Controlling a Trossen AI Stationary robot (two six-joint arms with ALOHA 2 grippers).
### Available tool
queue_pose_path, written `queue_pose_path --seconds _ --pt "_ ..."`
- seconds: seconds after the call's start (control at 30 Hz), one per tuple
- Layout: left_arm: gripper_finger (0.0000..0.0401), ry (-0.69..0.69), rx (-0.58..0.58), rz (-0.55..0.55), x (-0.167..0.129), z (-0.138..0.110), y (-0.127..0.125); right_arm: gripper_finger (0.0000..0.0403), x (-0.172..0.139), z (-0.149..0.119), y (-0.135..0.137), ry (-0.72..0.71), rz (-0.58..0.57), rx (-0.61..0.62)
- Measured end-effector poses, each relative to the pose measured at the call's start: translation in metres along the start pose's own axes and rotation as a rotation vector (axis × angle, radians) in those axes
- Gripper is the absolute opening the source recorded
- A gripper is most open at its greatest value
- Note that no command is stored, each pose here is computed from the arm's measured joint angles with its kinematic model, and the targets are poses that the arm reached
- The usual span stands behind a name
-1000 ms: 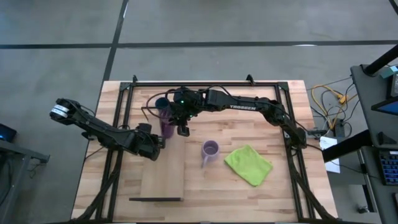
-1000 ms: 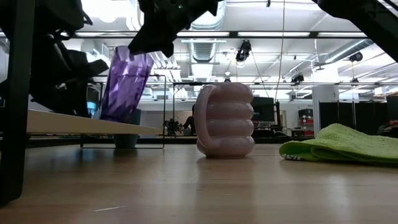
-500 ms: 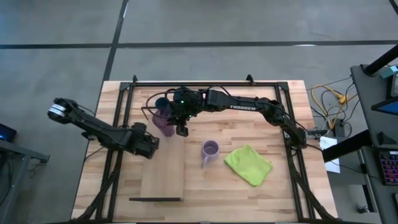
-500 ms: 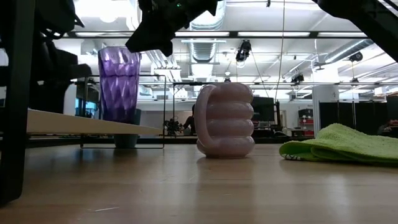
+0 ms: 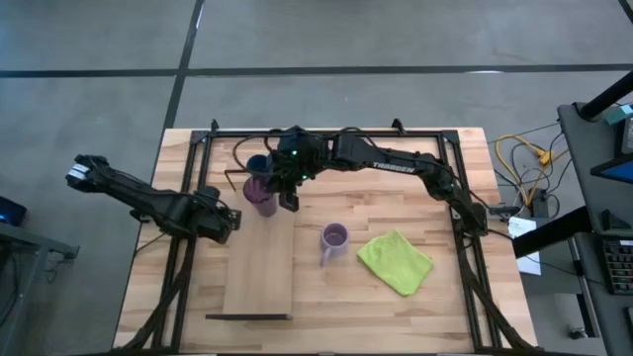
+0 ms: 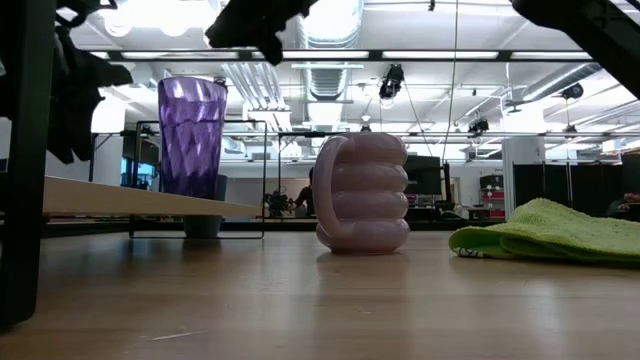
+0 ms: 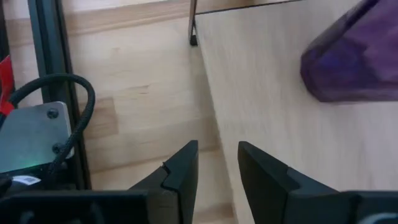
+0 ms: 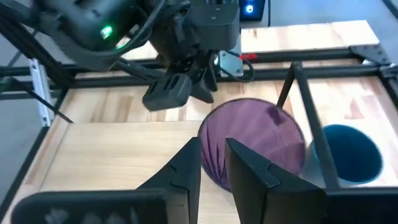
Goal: Stack small to large cups/mugs on shelf
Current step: Put purple mug on the shelf
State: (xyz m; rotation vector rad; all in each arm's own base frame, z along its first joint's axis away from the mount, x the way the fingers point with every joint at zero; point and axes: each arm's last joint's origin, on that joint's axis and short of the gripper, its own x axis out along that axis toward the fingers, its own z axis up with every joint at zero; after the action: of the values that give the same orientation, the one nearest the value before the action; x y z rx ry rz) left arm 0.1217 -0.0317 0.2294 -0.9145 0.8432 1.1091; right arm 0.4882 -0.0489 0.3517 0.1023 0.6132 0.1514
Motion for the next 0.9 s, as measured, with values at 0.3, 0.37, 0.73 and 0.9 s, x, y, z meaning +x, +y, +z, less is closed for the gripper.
queue_pose_path --seconds 0.3,0.37,0.73,0.9 --pt "0.01 0.014 0.059 -0.16 -0.037 0.018 0.006 0.0068 -0.068 -0.006 0.017 0.209 -0.01 0.007" --pt "0.01 0.013 0.083 -0.201 -0.045 0.022 0.006 0.0068 -0.078 -0.012 0.019 0.287 -0.04 0.04" --pt "0.01 -0.091 0.133 -0.493 -0.113 0.054 -0.004 0.0068 -0.086 -0.045 0.029 0.649 -0.111 0.361" --pt "0.01 -0.189 0.15 -0.526 -0.131 0.065 -0.006 0.0068 -0.058 -0.063 0.033 0.75 -0.11 0.374"
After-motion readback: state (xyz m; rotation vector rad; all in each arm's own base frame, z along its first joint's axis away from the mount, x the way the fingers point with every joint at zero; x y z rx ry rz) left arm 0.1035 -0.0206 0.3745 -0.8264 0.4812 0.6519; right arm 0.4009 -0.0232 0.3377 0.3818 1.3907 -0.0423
